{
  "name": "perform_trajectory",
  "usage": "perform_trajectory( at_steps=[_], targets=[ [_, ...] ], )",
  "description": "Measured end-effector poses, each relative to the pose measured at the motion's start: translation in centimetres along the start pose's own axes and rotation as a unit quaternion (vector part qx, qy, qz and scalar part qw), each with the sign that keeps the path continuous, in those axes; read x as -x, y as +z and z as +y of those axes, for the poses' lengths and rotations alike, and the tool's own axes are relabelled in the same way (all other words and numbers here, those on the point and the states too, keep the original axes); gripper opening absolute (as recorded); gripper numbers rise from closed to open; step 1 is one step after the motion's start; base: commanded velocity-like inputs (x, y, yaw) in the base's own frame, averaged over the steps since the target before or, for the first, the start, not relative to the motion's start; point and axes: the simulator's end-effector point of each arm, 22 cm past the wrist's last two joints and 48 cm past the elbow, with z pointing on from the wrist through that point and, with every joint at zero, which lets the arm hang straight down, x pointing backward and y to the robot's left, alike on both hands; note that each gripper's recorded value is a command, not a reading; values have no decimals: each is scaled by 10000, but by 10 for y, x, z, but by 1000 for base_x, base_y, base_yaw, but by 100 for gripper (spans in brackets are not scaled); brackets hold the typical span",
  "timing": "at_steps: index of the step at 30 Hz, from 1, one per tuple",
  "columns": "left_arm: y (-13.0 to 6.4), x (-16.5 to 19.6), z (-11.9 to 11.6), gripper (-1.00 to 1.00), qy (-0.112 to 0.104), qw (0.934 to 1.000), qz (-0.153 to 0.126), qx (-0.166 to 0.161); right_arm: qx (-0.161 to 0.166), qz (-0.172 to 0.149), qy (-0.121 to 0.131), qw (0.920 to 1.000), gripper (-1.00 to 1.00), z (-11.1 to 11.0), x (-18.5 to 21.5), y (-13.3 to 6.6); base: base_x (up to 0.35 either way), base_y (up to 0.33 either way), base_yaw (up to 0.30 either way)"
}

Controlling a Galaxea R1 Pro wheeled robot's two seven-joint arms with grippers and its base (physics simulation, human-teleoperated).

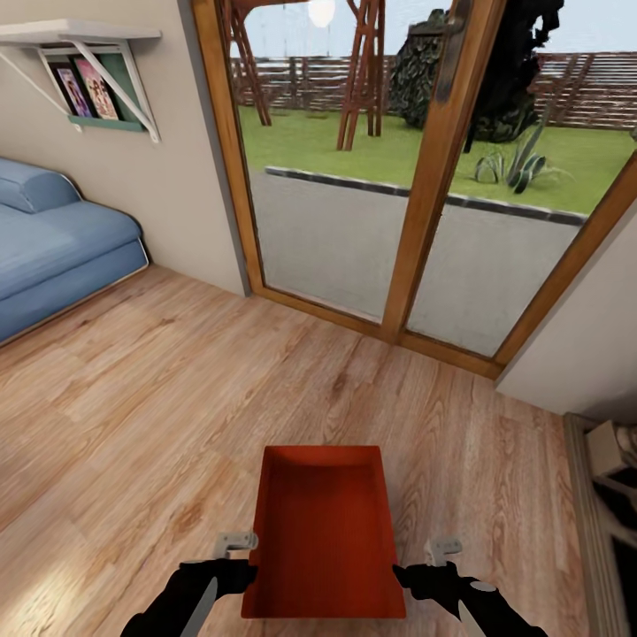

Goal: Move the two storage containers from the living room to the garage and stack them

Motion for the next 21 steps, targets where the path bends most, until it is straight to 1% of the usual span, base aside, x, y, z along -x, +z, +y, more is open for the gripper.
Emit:
perform_trajectory(
  at_steps=[21],
  targets=[
    [41, -17, -5, 100, -8, 10000, -4, -51, -4, -7, 12, 10000, 100, -9, -23, 37, 0, 0, 0]
  ],
)
